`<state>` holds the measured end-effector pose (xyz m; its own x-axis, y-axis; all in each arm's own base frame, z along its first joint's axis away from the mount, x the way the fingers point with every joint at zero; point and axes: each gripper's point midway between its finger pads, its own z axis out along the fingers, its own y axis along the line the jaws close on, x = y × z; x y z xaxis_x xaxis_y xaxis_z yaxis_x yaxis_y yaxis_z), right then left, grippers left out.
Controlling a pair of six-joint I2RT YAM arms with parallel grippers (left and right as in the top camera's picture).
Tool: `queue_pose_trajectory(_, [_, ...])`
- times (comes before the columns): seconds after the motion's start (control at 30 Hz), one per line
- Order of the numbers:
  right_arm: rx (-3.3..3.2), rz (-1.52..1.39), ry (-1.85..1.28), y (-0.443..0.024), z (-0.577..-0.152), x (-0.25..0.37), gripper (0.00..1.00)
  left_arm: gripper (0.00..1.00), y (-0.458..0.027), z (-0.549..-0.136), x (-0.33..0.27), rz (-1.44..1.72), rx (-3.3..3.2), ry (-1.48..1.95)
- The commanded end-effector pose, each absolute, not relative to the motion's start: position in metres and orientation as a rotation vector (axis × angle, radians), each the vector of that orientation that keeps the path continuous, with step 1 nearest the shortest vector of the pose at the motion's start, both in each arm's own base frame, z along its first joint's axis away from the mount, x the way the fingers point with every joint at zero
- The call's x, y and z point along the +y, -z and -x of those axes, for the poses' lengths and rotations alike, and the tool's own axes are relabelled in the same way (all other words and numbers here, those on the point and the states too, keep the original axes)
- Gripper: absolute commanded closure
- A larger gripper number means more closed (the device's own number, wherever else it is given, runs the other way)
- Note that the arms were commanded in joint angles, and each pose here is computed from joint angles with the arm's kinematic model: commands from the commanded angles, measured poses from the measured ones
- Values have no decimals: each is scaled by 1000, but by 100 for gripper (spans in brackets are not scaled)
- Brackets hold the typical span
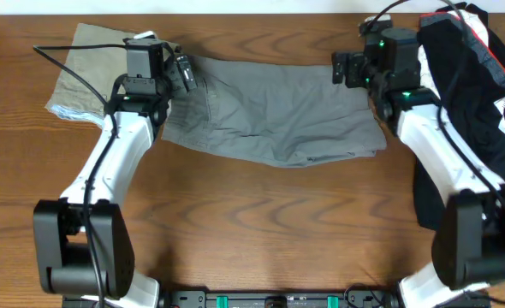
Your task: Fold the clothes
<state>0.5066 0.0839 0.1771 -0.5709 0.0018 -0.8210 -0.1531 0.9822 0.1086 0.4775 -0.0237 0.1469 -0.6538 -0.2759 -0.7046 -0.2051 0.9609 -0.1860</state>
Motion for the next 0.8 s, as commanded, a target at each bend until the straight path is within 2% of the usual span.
queue_pose_trajectory(0.0, [2273,30,-306,-159,-493,87,1,2,-133,-469,-29,281,2382,141])
queue_pose_trajectory(0.17, [2481,8,-370,-124,-457,82,1,2,-114,-453,-45,170,2494,220])
queue_pose_trajectory(0.43, [2533,152,-513,-119,-437,109,1,2,-123,-469,-88,-85,2396,466])
queue_pose_trajectory(0.77, [2520,158,-520,-121,-439,110,3,2,-52,-485,-105,-151,2442,575])
